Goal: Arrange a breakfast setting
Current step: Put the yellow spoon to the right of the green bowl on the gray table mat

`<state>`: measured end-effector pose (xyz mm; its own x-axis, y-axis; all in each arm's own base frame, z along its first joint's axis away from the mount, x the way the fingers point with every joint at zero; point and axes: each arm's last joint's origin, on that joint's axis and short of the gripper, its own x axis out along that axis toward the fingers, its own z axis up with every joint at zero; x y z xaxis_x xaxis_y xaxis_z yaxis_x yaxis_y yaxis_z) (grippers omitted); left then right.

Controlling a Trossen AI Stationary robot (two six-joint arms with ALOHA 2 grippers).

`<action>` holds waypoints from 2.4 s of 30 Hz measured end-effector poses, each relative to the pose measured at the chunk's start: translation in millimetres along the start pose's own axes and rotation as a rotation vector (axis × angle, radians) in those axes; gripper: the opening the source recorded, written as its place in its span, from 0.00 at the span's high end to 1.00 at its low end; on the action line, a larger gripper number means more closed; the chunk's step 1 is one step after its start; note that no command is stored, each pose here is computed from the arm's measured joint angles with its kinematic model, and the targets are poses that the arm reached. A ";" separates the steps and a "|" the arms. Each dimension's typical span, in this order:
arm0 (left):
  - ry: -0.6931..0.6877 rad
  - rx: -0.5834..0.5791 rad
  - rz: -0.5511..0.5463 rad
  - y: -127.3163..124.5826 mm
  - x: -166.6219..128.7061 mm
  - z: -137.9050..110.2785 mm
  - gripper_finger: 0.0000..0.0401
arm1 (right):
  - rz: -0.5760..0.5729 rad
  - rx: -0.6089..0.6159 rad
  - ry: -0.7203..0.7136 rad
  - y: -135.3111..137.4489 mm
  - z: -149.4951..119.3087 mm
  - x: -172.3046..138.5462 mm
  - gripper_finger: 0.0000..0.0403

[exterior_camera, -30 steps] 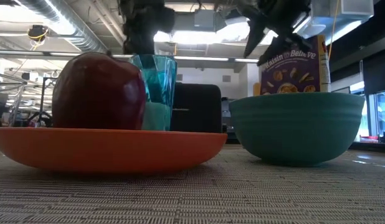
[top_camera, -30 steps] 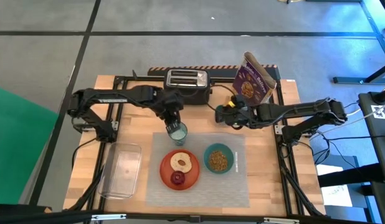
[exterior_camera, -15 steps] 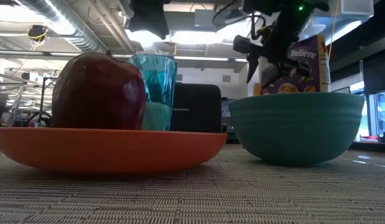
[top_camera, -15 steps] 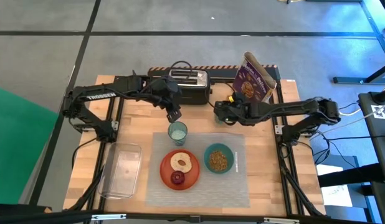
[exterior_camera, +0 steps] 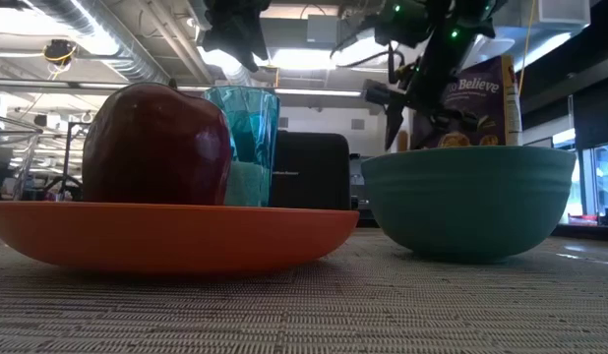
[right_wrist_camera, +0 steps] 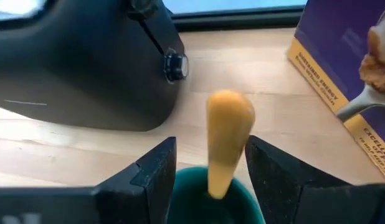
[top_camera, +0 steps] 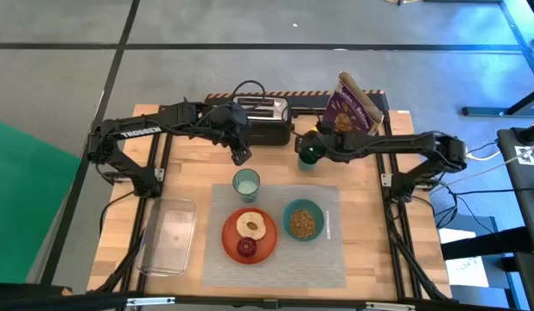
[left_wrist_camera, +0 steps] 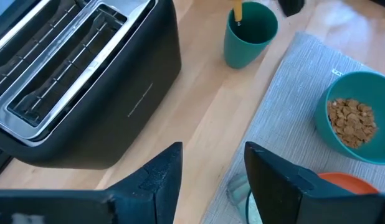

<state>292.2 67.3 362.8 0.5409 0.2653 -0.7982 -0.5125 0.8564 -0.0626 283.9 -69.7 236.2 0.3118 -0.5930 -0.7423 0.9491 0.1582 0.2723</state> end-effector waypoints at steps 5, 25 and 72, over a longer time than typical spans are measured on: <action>0.001 0.001 -0.003 -0.4 0.0 -0.1 0.58 | -0.033 -0.037 0.026 0.9 -5.1 12.3 0.54; 0.001 0.007 -0.004 -0.9 0.0 -0.3 0.58 | -0.034 -0.092 0.027 1.4 -5.9 13.1 0.94; -0.534 0.061 -0.286 -19.3 -8.7 53.1 0.58 | 0.848 -0.115 -0.712 5.4 47.1 -198.9 0.95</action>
<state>332.8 71.9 402.8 0.9192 0.1928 -0.3433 -0.2669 0.9461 -0.1835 225.0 11.9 414.1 0.7999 -0.5700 0.1878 0.4509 0.7772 0.4389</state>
